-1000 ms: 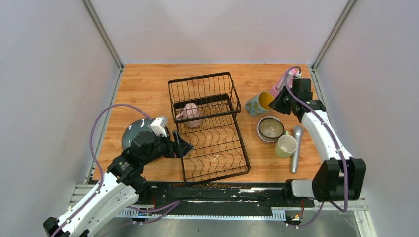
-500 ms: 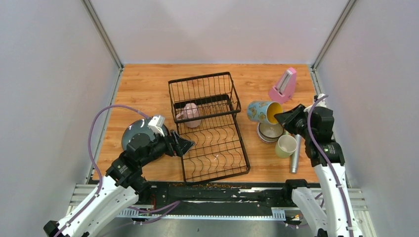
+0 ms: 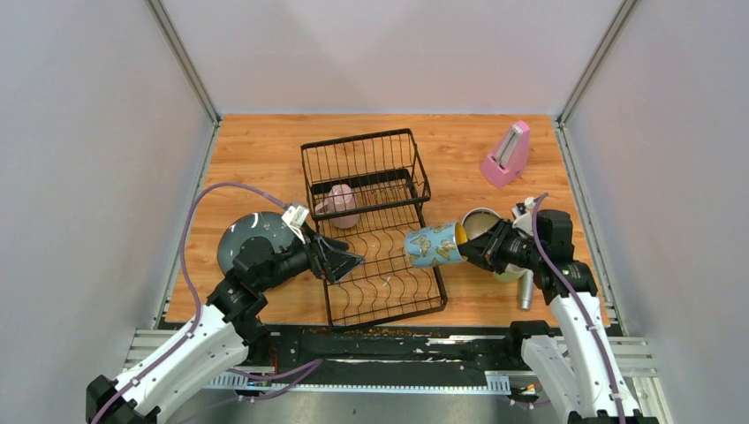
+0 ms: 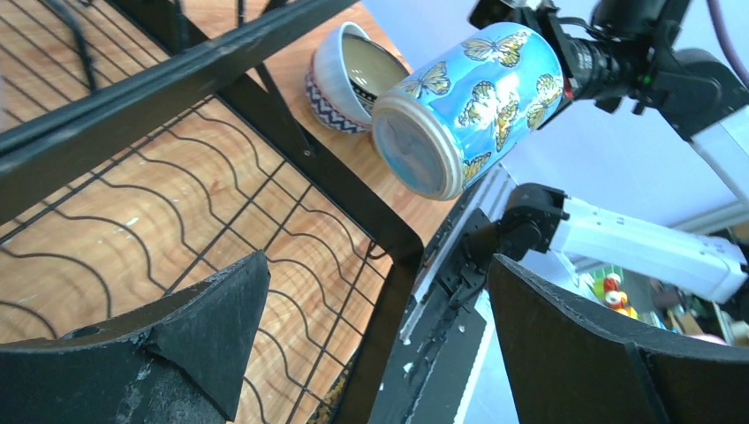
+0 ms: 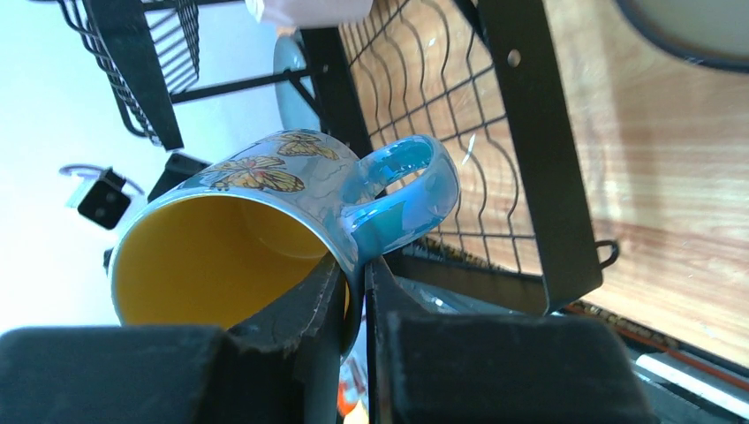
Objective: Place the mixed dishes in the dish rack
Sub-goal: Pick up the cup at the center of the board.
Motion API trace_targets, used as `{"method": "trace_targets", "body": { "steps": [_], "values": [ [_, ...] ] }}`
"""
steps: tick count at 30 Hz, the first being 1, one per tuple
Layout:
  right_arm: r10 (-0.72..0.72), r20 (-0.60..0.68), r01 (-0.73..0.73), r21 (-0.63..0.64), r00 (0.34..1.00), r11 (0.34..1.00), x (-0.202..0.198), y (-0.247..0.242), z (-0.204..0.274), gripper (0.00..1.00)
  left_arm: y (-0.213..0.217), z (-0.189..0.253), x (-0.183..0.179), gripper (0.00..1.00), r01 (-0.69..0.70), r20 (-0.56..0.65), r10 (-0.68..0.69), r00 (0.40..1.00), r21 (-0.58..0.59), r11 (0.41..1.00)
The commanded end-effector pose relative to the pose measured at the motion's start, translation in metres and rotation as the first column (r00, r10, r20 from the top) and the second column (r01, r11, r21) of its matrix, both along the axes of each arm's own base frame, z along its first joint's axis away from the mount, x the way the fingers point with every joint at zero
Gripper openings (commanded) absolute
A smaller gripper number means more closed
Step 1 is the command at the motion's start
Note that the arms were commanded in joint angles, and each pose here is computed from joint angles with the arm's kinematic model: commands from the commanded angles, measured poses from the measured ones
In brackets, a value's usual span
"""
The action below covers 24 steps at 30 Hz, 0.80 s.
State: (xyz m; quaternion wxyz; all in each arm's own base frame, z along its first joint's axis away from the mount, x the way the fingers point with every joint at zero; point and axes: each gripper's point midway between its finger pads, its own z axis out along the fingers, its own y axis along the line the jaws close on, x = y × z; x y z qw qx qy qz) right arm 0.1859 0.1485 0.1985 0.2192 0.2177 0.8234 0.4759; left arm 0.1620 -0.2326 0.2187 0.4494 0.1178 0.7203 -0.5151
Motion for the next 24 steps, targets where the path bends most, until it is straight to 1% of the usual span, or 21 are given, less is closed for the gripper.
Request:
{"method": "trace_targets", "body": {
  "steps": [1, 4, 5, 6, 7, 8, 11, 13, 15, 24],
  "values": [
    [0.169, 0.079, -0.180, 0.169, 0.982, 0.969, -0.010, 0.023, 0.035, 0.00, -0.018, 0.024, -0.010, 1.00, 0.135, 0.082, -0.130, 0.988, -0.060, 0.989],
    [0.224, 0.081, -0.237, 0.228, 0.971, 0.944, -0.012, 0.029, 0.036, 0.00, -0.028, 0.026, -0.012, 1.00, 0.190, 0.086, -0.187, 0.979, -0.032, 0.981],
    [0.232, 0.077, -0.244, 0.241, 0.970, 0.939, -0.011, 0.030, 0.035, 0.00, -0.030, 0.034, -0.012, 1.00, 0.200, 0.104, -0.195, 0.975, -0.031, 0.979],
    [0.249, 0.071, -0.259, 0.258, 0.966, 0.931, -0.013, 0.032, 0.036, 0.00, -0.035, 0.031, -0.014, 1.00, 0.213, 0.109, -0.212, 0.971, -0.005, 0.977],
    [0.263, 0.070, -0.272, 0.265, 0.962, 0.925, -0.013, 0.033, 0.036, 0.00, -0.038, 0.040, -0.014, 1.00, 0.216, 0.134, -0.215, 0.967, 0.002, 0.976],
    [0.272, 0.064, -0.279, 0.272, 0.960, 0.921, -0.012, 0.034, 0.036, 0.00, -0.043, 0.036, -0.015, 1.00, 0.213, 0.144, -0.216, 0.966, 0.038, 0.976],
    [0.304, 0.072, -0.312, 0.283, 0.950, 0.907, -0.013, 0.038, 0.041, 0.00, -0.055, 0.042, -0.015, 1.00, 0.185, 0.205, -0.199, 0.958, 0.085, 0.979],
    [0.321, 0.078, -0.330, 0.291, 0.944, 0.898, -0.014, 0.040, 0.045, 0.00, -0.061, 0.050, -0.015, 1.00, 0.172, 0.268, -0.184, 0.946, 0.069, 0.983],
    [0.337, 0.081, -0.345, 0.299, 0.938, 0.889, -0.016, 0.041, 0.047, 0.00, -0.065, 0.051, -0.016, 1.00, 0.158, 0.300, -0.173, 0.938, 0.074, 0.985],
    [0.377, 0.073, -0.380, 0.318, 0.923, 0.869, -0.022, 0.049, 0.046, 0.00, -0.067, 0.046, -0.024, 1.00, 0.156, 0.349, -0.189, 0.918, 0.122, 0.980]
  ]
}}
